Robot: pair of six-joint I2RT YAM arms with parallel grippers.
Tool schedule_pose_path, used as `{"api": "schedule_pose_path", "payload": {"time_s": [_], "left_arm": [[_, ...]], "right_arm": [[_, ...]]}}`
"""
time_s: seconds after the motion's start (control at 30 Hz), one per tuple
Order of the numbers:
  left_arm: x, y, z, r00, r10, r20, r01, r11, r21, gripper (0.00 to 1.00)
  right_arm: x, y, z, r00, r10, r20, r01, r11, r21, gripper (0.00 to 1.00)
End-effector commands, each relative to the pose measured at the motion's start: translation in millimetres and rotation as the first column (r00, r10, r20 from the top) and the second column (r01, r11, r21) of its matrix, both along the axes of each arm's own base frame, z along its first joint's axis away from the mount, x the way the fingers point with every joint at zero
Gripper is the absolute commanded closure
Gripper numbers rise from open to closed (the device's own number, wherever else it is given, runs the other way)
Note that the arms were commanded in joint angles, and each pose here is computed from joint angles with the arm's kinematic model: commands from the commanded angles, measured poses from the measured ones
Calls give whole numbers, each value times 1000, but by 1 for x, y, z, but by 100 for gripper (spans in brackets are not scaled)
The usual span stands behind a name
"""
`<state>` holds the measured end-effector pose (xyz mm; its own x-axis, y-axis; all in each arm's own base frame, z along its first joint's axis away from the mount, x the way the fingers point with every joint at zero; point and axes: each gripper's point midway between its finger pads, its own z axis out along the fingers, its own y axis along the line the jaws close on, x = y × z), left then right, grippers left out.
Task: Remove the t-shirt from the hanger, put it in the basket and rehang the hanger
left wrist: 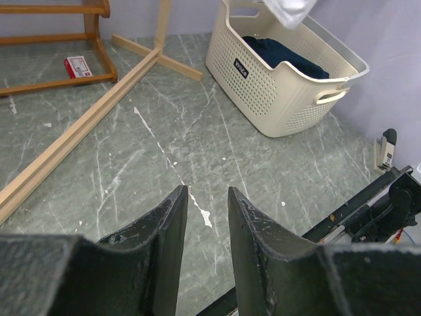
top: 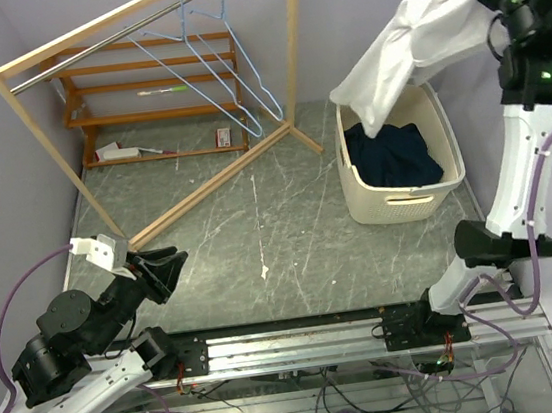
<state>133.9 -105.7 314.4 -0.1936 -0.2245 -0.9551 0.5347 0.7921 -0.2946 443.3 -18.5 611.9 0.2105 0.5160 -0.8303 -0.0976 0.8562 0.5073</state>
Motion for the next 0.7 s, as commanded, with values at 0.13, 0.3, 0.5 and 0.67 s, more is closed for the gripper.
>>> {"api": "schedule_pose_path", "payload": {"time_s": [0.13, 0.3, 0.5, 0.67], "left_arm": [[0, 2, 7, 1000, 7, 23, -6, 1000, -31, 59], [0, 3, 7, 1000, 8, 24, -8, 999, -32, 59], [1, 2, 6, 1000, 13, 17, -12, 1000, -28, 59], [1, 4, 7, 1000, 17, 18, -16, 999, -32, 59]], "right_arm": [[-15, -29, -56, 992, -53, -111, 60, 996, 61, 100], [2, -5, -144, 955, 112, -276, -98, 993, 65, 100], [-2, 8, -185, 928, 177, -328, -159, 984, 79, 100], [-8, 17, -163, 941, 187, -281, -179, 982, 55, 100]]}}
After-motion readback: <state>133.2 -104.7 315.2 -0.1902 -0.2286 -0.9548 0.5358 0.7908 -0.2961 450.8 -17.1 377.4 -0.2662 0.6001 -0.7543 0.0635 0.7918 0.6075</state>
